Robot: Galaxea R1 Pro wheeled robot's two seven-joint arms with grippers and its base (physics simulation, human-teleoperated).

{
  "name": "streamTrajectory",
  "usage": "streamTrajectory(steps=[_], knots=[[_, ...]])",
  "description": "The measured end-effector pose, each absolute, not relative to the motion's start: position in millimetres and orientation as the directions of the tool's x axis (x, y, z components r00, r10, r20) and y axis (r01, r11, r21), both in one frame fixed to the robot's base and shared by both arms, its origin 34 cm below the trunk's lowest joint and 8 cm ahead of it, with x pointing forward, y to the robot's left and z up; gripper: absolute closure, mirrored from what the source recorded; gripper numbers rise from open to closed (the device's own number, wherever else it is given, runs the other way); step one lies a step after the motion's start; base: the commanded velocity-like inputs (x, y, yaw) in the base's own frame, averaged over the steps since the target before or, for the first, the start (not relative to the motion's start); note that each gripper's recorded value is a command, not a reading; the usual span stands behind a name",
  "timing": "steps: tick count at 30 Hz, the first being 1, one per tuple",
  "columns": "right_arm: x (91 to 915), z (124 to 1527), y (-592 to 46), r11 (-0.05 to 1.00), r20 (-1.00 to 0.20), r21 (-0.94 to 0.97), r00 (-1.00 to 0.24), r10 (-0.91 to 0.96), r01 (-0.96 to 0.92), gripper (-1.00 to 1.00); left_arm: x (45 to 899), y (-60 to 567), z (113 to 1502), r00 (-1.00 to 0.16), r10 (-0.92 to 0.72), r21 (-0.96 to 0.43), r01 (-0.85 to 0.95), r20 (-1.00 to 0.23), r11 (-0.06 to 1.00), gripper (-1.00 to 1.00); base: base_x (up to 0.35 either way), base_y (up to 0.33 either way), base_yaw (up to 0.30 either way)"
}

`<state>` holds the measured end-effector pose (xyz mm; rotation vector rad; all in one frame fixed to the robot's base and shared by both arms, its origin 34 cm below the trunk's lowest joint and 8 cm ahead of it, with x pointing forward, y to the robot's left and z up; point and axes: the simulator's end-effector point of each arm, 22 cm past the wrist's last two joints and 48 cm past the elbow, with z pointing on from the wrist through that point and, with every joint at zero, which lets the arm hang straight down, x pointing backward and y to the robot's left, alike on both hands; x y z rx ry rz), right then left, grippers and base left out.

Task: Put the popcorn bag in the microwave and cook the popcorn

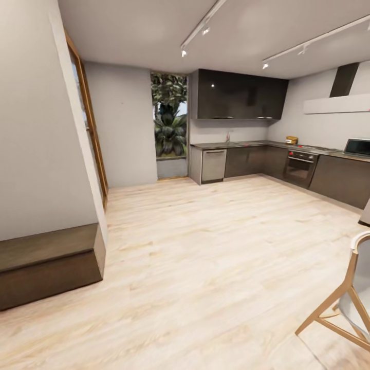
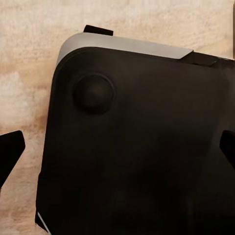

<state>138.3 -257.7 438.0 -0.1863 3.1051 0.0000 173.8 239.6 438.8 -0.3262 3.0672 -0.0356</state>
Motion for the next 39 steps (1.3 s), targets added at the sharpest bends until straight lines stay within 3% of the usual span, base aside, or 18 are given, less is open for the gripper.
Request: streamTrajectory(steps=[39], knots=[[138.4,438.0,-257.7,0.993,-0.031,-0.002,-0.993,-0.118,-0.118,-1.0,173.7,239.2,438.8,-0.978,-0.2,-0.029,-0.199,-0.054,0.98,-1.0,0.322,0.0,0.0]])
